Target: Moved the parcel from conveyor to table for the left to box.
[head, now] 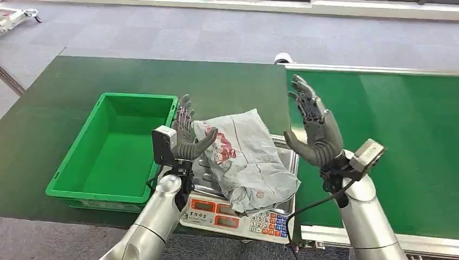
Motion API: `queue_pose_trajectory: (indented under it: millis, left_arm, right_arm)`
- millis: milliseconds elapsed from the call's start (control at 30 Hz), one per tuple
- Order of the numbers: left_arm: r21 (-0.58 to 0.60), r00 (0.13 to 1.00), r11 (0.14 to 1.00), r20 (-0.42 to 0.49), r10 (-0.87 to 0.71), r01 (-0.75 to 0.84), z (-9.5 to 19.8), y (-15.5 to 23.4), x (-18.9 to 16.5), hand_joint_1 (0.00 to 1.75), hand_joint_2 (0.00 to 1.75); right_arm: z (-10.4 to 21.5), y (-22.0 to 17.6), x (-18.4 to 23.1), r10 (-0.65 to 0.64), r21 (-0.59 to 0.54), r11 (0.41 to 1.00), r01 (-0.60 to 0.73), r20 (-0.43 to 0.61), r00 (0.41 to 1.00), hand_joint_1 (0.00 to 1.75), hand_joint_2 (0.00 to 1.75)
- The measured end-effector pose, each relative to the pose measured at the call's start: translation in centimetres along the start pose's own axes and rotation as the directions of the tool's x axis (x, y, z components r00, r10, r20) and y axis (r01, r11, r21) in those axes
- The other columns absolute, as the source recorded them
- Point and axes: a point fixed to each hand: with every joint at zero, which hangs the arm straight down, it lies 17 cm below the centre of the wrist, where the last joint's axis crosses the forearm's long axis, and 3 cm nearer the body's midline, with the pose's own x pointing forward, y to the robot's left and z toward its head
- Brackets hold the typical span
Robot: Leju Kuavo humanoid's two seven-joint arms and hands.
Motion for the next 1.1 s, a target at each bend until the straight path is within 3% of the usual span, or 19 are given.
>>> queue_pose_trajectory:
  millis: [133, 233, 333, 467, 600, 700, 800, 1000, 1100]
  left_arm:
    - [0.006, 1.0, 1.0, 0.002, -0.005, 0.005, 0.0, 0.1, 0.0, 0.0, 1.75]
    - [0.013, 1.0, 1.0, 0.008, -0.009, 0.009, -0.2, 0.2, 0.3, 0.0, 1.75]
    - [0.014, 1.0, 1.0, 0.011, -0.009, 0.009, -0.2, 0.2, 0.4, 0.0, 1.75]
    - [0.014, 1.0, 1.0, 0.014, -0.01, 0.01, -0.3, 0.3, 0.5, 0.0, 1.75]
    - [0.014, 1.0, 1.0, 0.014, -0.011, 0.011, -0.3, 0.3, 0.5, 0.0, 1.75]
    - [0.015, 1.0, 1.0, 0.017, -0.011, 0.011, -0.3, 0.3, 0.6, 0.0, 1.75]
    - [0.013, 1.0, 1.0, 0.019, -0.015, 0.014, -0.3, 0.3, 0.6, 0.0, 1.75]
    - [0.005, 1.0, 1.0, 0.023, -0.018, 0.017, -0.3, 0.2, 0.7, 0.0, 1.75]
    - [-0.005, 0.999, 1.0, 0.027, -0.025, 0.025, -0.4, 0.1, 0.8, 0.0, 1.75]
  right_arm:
    - [0.7, -4.7, 0.7, 0.202, -0.187, 0.962, -0.197, 0.009, 0.979, 0.0, 1.75]
    - [2.0, -8.3, 0.4, 0.477, -0.296, 0.825, -0.482, -0.093, 0.874, 0.0, 1.75]
    - [3.9, -11.2, -0.2, 0.59, -0.351, 0.705, -0.616, -0.192, 0.785, 0.0, 1.75]
    - [9.5, -16.5, -0.4, 0.571, -0.498, 0.558, -0.664, -0.35, 0.743, 0.0, 1.75]
    - [15.0, -19.8, -0.9, 0.493, -0.569, 0.479, -0.668, -0.456, 0.741, 0.0, 1.75]
    - [18.5, -20.8, -2.9, 0.414, -0.571, 0.483, -0.664, -0.519, 0.748, 0.0, 1.75]
    - [21.2, -20.6, -5.6, 0.328, -0.55, 0.532, -0.644, -0.567, 0.756, 0.0, 1.75]
    - [23.5, -20.6, -7.9, 0.263, -0.535, 0.552, -0.64, -0.616, 0.742, 0.0, 1.75]
    - [24.3, -19.6, -9.5, 0.234, -0.499, 0.602, -0.624, -0.636, 0.735, 0.0, 1.75]
